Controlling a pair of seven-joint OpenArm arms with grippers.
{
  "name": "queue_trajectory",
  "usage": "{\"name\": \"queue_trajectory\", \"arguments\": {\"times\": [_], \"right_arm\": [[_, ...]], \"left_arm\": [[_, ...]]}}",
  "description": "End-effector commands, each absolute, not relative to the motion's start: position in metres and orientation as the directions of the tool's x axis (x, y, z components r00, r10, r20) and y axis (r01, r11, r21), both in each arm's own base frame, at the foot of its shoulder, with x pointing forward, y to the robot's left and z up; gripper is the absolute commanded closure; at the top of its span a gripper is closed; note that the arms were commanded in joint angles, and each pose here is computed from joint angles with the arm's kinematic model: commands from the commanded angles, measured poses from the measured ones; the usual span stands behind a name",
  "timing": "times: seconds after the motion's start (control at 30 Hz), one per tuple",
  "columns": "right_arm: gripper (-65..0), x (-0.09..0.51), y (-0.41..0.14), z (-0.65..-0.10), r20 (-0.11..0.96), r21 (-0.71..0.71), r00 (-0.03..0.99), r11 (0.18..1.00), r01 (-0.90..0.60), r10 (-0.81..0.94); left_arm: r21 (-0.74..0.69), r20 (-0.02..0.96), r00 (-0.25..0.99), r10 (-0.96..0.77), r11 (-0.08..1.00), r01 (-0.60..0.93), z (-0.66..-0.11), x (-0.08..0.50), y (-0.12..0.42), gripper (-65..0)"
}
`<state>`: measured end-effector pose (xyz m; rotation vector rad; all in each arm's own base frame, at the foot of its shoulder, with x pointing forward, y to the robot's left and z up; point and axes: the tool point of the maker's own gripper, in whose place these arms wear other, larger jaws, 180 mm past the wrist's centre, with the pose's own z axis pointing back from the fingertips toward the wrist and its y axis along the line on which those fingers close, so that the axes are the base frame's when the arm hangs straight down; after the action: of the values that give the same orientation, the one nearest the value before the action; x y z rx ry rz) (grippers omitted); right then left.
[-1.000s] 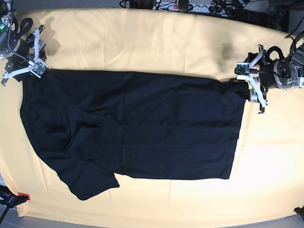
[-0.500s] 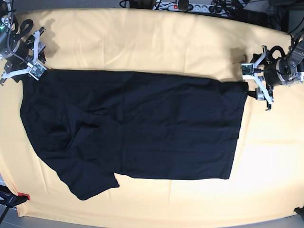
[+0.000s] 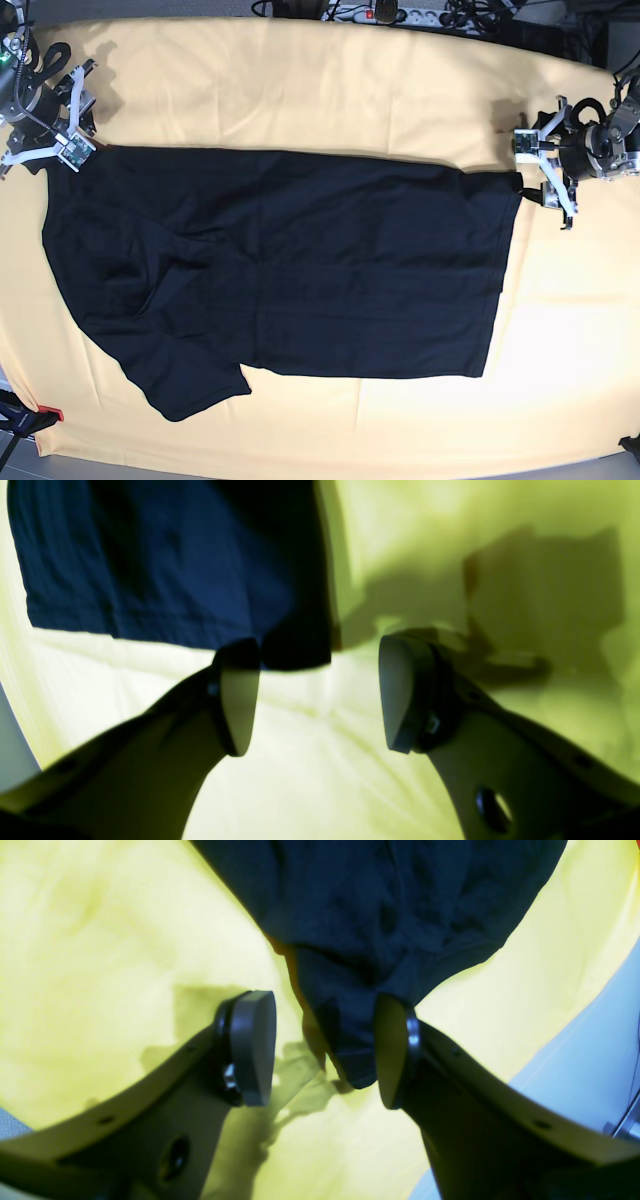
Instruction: Fold the T-shirt properly
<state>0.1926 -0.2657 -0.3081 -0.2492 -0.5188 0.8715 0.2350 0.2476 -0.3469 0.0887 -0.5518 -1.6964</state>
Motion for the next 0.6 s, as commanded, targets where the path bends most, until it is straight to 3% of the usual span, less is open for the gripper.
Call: {"name": "queue_trajectory", "arguments": {"times": [0.0,0.27,0.57], "right_arm": [[-32.5,0.198,-0.267,-0.301,0.337,-0.436,0.513,0.614,-0.658,0.789],[-32.5,0.198,-0.267,-0.301,0.337,-0.437,0.514,0.615,-0.657,0.789],[-32.5,0.199,-0.268,-0.300,0.342,-0.440,0.521,0.624,-0.646,0.782]], "left_arm": [[0.433,0.252,-0.221,-0.942,-0.094,0.896,-0.336,0.244,0.249,-38.0],[0.474,0.327,-0.204,-0.923,-0.027,0.880,-0.342,0.251,0.229,-38.0],[0.532,0.323,-0.216,-0.921,-0.012,0.847,-0.329,0.270,0.228,-38.0]]}}
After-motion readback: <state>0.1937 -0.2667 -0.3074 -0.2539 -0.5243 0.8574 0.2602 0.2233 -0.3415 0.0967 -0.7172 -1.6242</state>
